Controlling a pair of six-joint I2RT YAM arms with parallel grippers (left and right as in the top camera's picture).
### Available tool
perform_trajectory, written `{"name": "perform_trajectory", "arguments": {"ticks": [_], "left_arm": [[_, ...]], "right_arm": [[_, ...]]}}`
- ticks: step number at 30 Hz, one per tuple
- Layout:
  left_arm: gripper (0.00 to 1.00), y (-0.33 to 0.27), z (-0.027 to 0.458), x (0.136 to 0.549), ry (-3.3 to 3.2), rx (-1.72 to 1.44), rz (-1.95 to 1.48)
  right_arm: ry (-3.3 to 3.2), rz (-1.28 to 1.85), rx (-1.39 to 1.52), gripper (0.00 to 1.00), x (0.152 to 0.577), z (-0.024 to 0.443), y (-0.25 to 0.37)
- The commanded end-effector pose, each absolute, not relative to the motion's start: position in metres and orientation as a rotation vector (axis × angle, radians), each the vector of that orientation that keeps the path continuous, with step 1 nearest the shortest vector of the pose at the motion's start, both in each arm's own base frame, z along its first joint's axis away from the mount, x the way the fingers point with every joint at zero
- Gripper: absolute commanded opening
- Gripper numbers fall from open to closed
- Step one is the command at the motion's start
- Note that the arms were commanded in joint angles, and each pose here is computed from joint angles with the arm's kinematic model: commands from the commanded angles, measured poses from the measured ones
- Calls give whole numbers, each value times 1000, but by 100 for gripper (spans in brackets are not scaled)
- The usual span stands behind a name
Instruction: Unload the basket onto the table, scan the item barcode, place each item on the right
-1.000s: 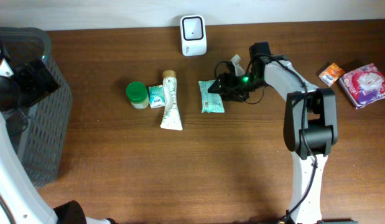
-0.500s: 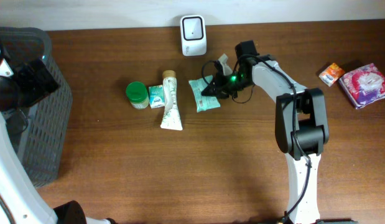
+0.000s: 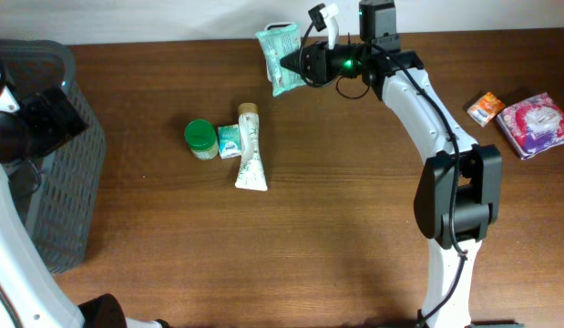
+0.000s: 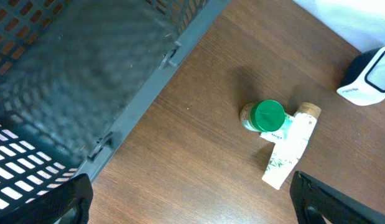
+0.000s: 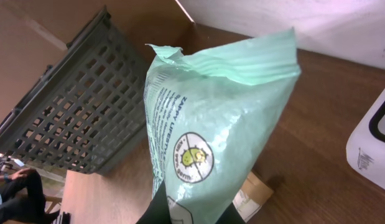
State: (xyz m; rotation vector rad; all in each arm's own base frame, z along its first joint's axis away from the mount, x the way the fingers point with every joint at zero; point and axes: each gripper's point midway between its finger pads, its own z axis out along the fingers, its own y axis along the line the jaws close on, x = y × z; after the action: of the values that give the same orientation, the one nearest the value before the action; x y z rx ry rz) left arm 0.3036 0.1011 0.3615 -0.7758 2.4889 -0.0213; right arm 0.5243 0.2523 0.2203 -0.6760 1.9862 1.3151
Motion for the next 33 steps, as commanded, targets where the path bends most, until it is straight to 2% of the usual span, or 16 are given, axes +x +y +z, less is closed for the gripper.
{"name": "perform_trajectory", "arguments": {"ticks": [1,3,6,11,15,16,19,20,23,25,26,29,30,32,33], "left_arm": [[99,101,365,301,2475,-782,-27],[99,101,365,301,2475,-782,-27],[99,101,365,301,2475,-782,-27],[99,101,365,301,2475,-782,-27],[99,101,365,301,2475,-782,-27],[99,101,365,301,2475,-782,-27],[99,101,365,301,2475,-782,-27],[99,101,365,301,2475,-782,-27],[99,101,365,301,2475,-782,-27],[99,101,365,301,2475,-782,-27],[99,101,365,301,2475,-782,-27],[99,101,365,301,2475,-782,-27],[99,101,365,301,2475,-782,-27],[99,101,365,301,2475,-782,-27],[99,101,365,301,2475,-782,-27]], "right_arm": [[2164,1175,-457,4,537,208,238],[2480,828,-80,4,543,151,195],[2718,188,114,4,513,101,132],[2758,-566,119,4,466,102,76],[2857,-601,63,6,449,71,80],[2872,-547,45,16,447,68,92],[2885,-544,-41,16,442,55,117],[2892,-547,-71,24,439,49,125],[2923,-329,-215,30,431,41,177],[2902,-318,-234,38,436,49,181],[2899,-316,-197,39,443,59,172],[2902,-326,-102,51,461,74,133],[2921,-372,-135,60,461,72,113],[2923,-465,-22,74,467,72,69],[2935,-439,18,77,468,70,59]]}}
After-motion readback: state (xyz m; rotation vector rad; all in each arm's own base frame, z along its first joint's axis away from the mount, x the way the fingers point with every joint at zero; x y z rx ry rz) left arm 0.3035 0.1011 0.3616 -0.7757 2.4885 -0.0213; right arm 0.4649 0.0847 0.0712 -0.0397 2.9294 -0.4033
